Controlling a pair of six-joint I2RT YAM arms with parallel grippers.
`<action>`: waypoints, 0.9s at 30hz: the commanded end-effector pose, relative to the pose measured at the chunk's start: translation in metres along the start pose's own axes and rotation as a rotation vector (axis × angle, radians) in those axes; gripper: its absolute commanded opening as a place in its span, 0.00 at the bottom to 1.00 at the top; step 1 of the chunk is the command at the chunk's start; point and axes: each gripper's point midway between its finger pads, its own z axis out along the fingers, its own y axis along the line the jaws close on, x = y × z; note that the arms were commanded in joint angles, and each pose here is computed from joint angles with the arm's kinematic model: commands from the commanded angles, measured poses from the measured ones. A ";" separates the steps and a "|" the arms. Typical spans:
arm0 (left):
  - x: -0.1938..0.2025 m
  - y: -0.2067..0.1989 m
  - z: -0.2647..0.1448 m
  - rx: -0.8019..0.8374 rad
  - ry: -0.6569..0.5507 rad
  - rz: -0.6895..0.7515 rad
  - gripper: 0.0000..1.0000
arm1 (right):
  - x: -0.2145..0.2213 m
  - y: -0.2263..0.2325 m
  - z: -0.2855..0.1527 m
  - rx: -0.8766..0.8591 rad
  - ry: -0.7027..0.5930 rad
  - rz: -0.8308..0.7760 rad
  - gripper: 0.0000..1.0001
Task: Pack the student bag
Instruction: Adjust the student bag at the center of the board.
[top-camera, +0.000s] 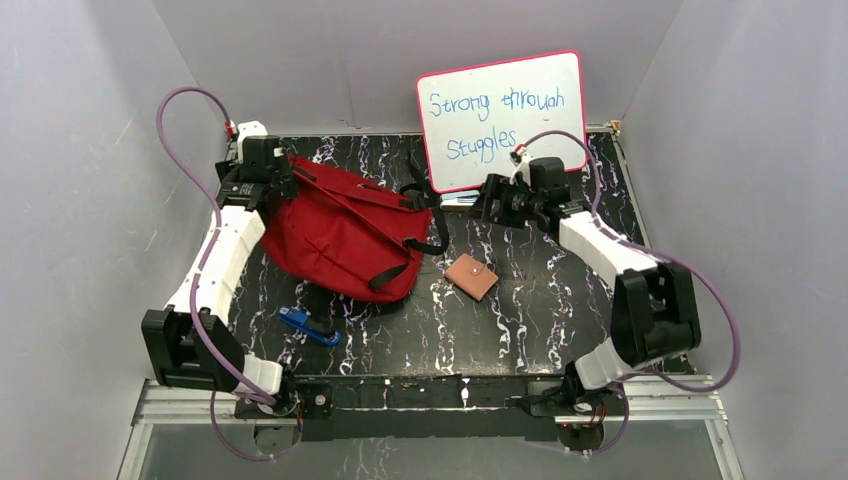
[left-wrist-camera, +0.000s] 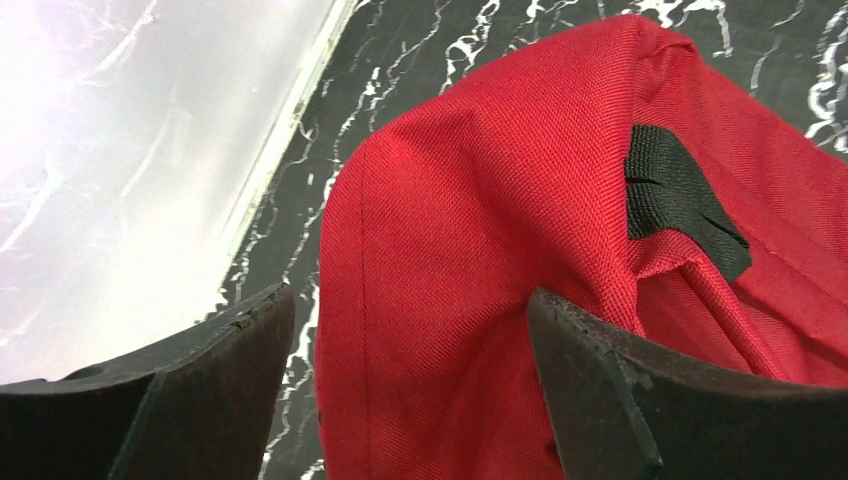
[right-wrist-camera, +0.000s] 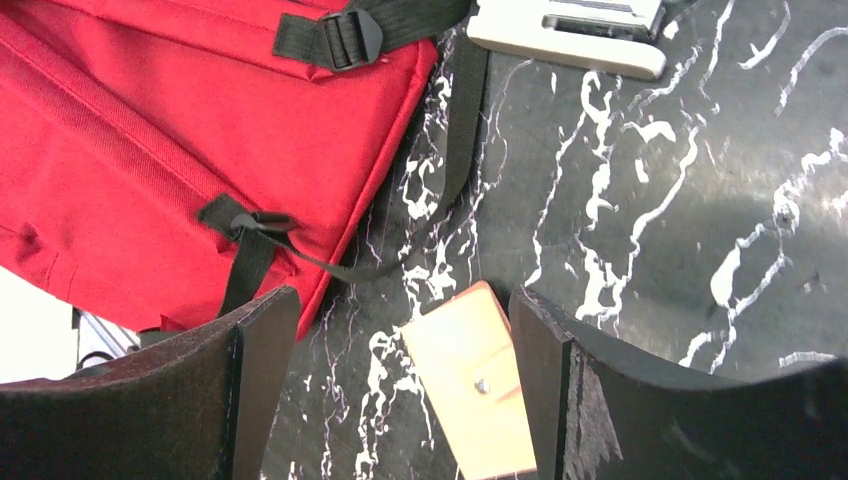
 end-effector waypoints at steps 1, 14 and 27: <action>0.004 -0.015 -0.022 0.113 -0.006 -0.178 0.86 | -0.029 0.033 0.021 -0.131 -0.001 -0.129 0.84; 0.082 0.022 -0.085 0.090 0.093 -0.511 0.90 | -0.073 0.074 0.120 -0.139 -0.006 -0.242 0.84; 0.142 -0.035 -0.062 0.245 0.316 -0.528 0.84 | -0.079 0.066 0.225 -0.063 0.064 -0.371 0.70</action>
